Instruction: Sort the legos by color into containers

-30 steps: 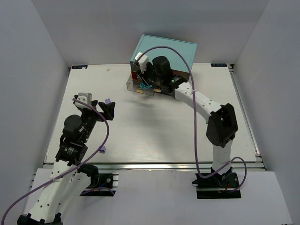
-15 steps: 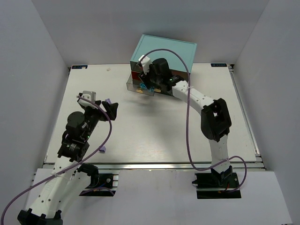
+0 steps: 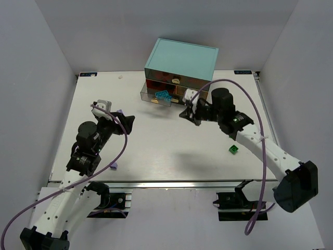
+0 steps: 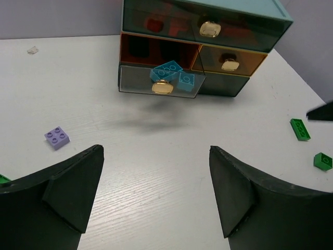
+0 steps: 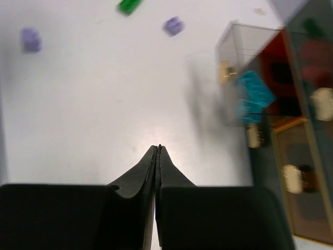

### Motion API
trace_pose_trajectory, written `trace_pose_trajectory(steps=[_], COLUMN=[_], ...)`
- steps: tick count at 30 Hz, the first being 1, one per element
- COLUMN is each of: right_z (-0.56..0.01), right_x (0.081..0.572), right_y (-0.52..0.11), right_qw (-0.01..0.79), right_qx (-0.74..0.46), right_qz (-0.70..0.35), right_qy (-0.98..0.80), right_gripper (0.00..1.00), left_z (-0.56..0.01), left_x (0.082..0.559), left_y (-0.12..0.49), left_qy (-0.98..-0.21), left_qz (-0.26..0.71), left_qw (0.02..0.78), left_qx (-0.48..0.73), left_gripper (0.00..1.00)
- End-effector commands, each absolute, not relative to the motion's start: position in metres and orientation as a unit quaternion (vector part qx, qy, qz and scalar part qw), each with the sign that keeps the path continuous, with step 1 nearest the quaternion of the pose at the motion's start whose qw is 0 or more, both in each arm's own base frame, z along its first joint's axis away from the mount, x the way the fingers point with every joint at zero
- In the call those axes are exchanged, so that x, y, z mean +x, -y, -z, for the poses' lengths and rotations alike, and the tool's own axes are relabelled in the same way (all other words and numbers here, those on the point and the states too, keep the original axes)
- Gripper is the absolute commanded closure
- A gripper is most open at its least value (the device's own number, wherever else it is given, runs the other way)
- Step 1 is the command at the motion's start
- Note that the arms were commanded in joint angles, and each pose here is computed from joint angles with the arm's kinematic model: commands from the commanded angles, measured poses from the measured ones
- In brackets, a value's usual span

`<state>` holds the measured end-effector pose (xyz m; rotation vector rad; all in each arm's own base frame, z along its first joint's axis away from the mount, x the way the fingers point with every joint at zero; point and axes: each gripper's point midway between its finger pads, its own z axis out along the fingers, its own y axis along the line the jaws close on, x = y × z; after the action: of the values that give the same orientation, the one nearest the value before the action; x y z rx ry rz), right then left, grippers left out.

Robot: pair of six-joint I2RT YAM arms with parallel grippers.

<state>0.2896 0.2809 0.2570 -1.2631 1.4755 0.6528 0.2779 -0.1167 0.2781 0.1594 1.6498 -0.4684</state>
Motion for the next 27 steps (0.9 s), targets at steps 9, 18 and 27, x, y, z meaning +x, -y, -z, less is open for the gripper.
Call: trace_pose_trajectory(steps=[9, 18, 27], right_z=[-0.191, -0.211, -0.205], right_x=[0.25, 0.255, 0.281], right_y=[-0.279, -0.275, -0.26], right_qw=[0.42, 0.468, 0.481], right_qx=[-0.641, -0.617, -0.582], right_qz=[-0.294, -0.276, -0.242], right_qy=[-0.571, -0.569, -0.609], right_gripper=[1.0, 1.0, 1.0], left_z=[-0.235, -0.21, -0.155], left_x=[0.286, 0.303, 0.355], left_y=[0.123, 0.148, 0.143], left_qy=[-0.741, -0.763, -0.836], left_qz=[0.2, 0.285, 0.222], left_qw=[0.633, 0.58, 0.482], left_qx=[0.096, 0.017, -0.141], left_gripper=[0.07, 0.18, 0.34])
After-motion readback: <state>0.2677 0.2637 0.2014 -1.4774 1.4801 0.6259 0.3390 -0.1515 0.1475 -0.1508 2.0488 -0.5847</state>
